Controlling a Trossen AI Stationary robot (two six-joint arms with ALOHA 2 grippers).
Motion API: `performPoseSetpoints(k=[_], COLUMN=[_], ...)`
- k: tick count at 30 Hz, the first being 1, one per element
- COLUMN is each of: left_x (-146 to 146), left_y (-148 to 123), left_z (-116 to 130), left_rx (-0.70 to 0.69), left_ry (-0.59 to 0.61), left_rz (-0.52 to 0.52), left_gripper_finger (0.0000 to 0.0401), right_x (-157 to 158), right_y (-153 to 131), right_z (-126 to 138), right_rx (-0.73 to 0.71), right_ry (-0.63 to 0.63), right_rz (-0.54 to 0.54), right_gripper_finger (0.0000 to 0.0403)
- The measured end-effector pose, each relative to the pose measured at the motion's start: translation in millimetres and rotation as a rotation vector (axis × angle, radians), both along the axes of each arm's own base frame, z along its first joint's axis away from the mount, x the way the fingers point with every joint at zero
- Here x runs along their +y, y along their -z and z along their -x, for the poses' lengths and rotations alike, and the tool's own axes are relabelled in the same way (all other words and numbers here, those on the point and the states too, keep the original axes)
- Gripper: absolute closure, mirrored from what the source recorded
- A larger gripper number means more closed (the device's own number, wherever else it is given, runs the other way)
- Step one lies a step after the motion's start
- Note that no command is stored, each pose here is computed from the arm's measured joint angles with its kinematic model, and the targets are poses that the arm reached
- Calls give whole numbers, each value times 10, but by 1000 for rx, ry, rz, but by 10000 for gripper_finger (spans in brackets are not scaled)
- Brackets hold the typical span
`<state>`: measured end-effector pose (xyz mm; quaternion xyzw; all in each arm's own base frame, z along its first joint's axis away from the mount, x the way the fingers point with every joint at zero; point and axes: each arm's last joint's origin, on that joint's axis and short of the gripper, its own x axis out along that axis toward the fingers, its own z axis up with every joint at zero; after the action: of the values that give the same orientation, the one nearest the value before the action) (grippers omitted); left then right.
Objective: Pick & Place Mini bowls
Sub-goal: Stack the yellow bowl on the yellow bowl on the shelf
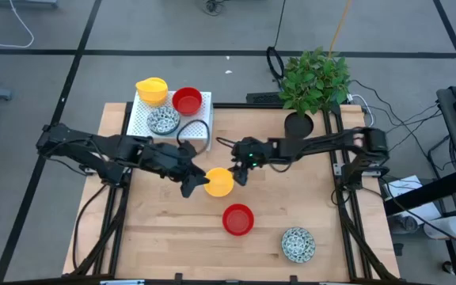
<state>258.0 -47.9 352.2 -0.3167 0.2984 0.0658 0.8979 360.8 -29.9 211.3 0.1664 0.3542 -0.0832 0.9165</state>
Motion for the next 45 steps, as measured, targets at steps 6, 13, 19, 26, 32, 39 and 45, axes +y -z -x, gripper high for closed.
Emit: performPoseSetpoints(k=[6, 13, 19, 26, 32, 39, 45], left_x=[-13, -105, -155, -176, -138, -141, -131], left_y=[317, 813, 1182, 1599, 1917, 2027, 1934], left_z=[-113, -456, -638, -820, -926, -914, -881], left_rx=[212, 367, 459, 543, 622, 678, 668], left_ry=[84, 372, 623, 760, 737, 729, 681], left_rz=[-177, -436, -621, -712, -674, -610, -510], left_gripper_finger=[238, 238, 238, 238, 238, 289, 389], right_x=[40, 80, 102, 120, 130, 170, 200], right_y=[-433, -769, -935, -999, -1033, -1038, -846], right_z=[429, 894, 1152, 1367, 1492, 1591, 1684], right_rx=[76, 134, 137, 189, 218, 218, 252], right_ry=[-49, -41, 6, 50, 67, 58, 87], right_rz=[42, 27, -18, -61, -77, -77, -111], right_gripper_finger=[218, 229, 227, 233, 234, 234, 234])
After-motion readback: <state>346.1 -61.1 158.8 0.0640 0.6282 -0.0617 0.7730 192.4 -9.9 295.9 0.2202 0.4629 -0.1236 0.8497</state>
